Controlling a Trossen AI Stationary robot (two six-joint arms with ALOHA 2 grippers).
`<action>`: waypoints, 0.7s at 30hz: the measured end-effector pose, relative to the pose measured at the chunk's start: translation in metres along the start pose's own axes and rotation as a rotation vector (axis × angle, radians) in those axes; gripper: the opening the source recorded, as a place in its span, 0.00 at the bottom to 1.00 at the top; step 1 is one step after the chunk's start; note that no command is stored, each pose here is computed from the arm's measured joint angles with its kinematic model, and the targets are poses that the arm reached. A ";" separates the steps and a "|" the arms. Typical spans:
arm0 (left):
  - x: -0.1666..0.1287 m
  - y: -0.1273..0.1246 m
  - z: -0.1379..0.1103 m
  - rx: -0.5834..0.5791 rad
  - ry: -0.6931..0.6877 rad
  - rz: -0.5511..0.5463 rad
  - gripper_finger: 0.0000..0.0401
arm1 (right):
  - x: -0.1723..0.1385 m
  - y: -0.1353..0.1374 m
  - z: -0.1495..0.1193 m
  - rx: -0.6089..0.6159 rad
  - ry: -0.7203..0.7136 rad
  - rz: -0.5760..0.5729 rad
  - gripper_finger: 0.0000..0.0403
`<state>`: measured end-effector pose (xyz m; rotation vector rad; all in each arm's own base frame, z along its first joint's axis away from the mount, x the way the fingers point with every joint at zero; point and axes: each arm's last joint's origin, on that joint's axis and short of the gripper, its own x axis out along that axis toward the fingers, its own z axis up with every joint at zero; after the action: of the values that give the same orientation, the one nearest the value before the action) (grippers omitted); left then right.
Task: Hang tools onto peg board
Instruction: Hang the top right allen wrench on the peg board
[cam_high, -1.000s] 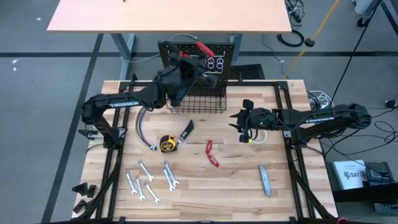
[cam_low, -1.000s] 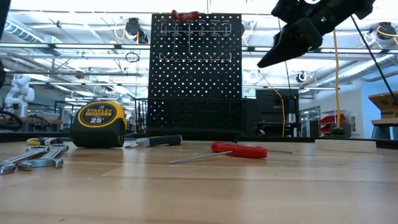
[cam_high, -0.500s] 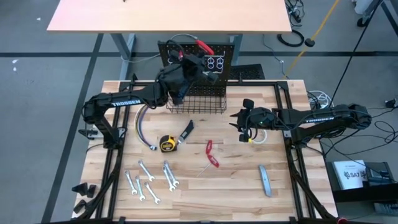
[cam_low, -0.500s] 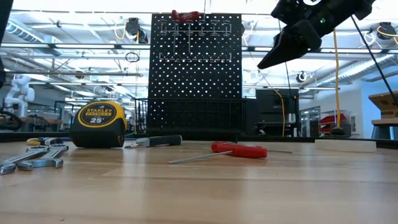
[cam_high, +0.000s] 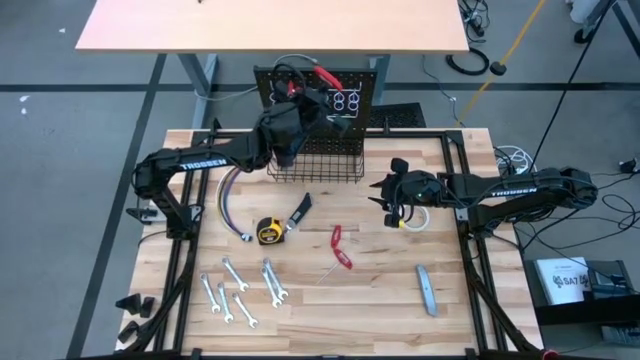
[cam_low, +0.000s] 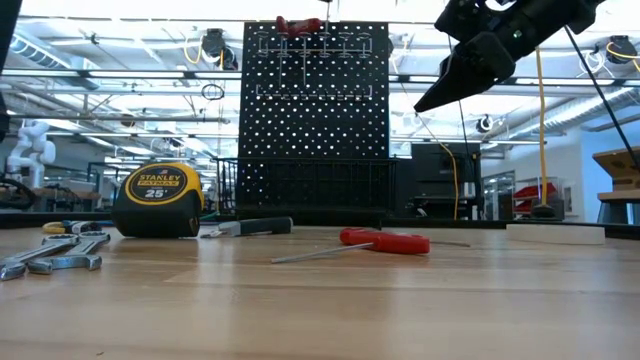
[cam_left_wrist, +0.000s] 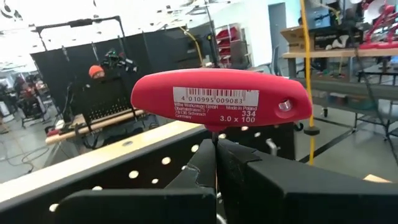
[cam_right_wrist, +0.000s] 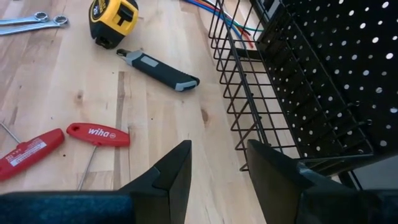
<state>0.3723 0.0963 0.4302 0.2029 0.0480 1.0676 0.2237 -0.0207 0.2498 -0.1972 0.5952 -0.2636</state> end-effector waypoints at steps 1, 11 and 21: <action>0.001 0.001 -0.001 -0.006 0.007 0.002 0.00 | 0.000 0.000 0.000 0.000 0.000 0.000 0.36; 0.008 0.003 -0.008 -0.026 0.039 0.006 0.00 | 0.000 0.000 0.000 0.003 0.000 0.000 0.36; 0.012 0.004 -0.018 -0.062 0.102 -0.025 0.00 | 0.000 0.000 0.000 0.003 0.000 0.000 0.36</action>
<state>0.3720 0.1115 0.4138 0.0908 0.1089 1.0527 0.2238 -0.0207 0.2498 -0.1940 0.5944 -0.2649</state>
